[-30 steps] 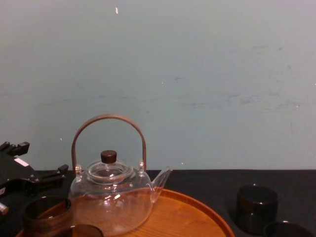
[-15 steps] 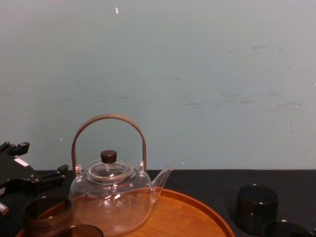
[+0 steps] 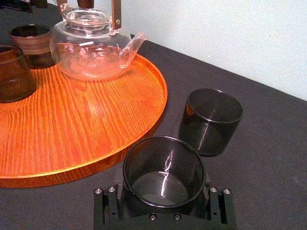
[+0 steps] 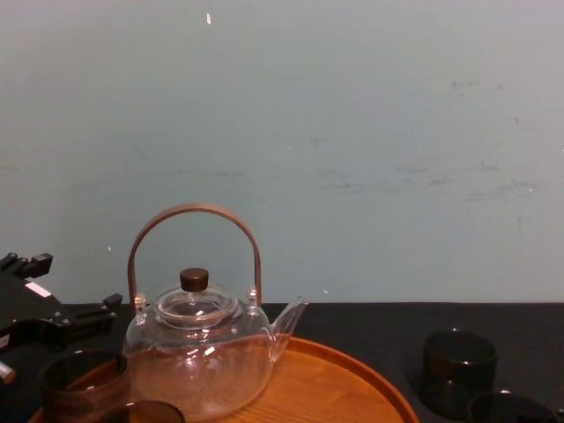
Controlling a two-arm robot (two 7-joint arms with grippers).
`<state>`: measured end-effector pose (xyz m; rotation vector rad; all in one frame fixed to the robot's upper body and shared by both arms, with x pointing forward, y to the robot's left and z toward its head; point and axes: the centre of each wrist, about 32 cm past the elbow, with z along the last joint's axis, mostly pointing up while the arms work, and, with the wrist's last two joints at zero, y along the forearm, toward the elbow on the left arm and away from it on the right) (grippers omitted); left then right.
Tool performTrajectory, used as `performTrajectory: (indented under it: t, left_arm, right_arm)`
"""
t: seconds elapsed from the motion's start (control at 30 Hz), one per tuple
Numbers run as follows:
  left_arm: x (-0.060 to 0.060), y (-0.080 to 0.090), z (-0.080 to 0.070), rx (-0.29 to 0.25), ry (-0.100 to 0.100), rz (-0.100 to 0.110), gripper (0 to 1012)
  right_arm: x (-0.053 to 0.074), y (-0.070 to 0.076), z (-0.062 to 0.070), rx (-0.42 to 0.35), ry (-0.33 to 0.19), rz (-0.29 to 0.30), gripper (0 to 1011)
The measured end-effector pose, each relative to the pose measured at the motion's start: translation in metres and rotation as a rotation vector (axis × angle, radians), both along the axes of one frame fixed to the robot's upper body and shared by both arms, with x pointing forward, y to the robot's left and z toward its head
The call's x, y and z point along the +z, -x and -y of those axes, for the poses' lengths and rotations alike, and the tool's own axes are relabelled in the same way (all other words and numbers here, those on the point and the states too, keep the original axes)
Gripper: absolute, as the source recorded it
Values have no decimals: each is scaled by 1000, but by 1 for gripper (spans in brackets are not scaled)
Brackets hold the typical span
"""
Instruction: Pick up the glass from the table and place it on the tray.
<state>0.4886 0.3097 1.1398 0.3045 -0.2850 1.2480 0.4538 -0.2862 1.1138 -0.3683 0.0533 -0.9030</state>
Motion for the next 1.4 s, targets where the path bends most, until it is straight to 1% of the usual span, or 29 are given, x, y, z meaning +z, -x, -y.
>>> performTrajectory:
  t: [0.23, 0.33, 0.4, 0.43, 0.47, 0.57, 0.67, 0.7, 0.73, 0.77, 0.83, 0.87, 0.93, 0.97, 1.07, 1.1, 1.17, 1.27, 1.37, 1.4]
  left_arm:
    - [0, 0, 0, 0, 0, 0, 1001]
    - [0, 0, 0, 0, 0, 0, 1001]
    - [0, 0, 0, 0, 0, 0, 1001]
    - [0, 0, 0, 0, 0, 0, 1001]
    - [0, 0, 0, 0, 0, 0, 1002]
    - [0, 0, 0, 0, 0, 0, 1001]
    - [0, 0, 0, 0, 0, 0, 1001]
    - [0, 0, 0, 0, 0, 0, 1001]
    - [0, 0, 0, 0, 0, 0, 1001]
    - [0, 0, 0, 0, 0, 0, 1001]
    - [0, 0, 0, 0, 0, 0, 1001]
    - [0, 0, 0, 0, 0, 0, 1001]
    - [0, 0, 0, 0, 0, 0, 1001]
    - [0, 0, 0, 0, 0, 0, 1001]
    - [0, 0, 0, 0, 0, 0, 1001]
    - [0, 0, 0, 0, 0, 0, 1001]
    - [0, 0, 0, 0, 0, 0, 1001]
    - [0, 0, 0, 0, 0, 0, 1001]
    - [0, 0, 0, 0, 0, 0, 1001]
    - [0, 0, 0, 0, 0, 0, 1001]
  right_arm:
    - [0, 0, 0, 0, 0, 1, 908]
    - [2, 0, 0, 11, -6, 1, 908]
    - [4, 1, 0, 21, -8, 4, 908]
    - [9, 2, -1, 38, -10, 13, 908]
    - [9, 2, -1, 38, -10, 13, 908]
    - [15, 3, -5, 64, -12, 30, 908]
    - [22, 4, -11, 98, -14, 49, 908]
    - [24, 5, -15, 117, -14, 57, 908]
    - [24, 5, -15, 117, -14, 57, 908]
    - [26, 5, -20, 139, -13, 64, 908]
    - [29, 5, -25, 159, -12, 72, 908]
    - [32, 4, -30, 177, -14, 81, 908]
    - [34, 3, -36, 194, -14, 87, 908]
    - [35, 2, -41, 209, -16, 92, 908]
    - [38, 0, -50, 231, -17, 99, 908]
    - [39, -2, -56, 241, -16, 102, 908]
    - [39, -5, -61, 250, -16, 101, 908]
    - [39, -10, -74, 275, -15, 98, 908]
    - [39, -13, -81, 290, -13, 98, 908]
    - [39, -14, -85, 297, -11, 97, 908]
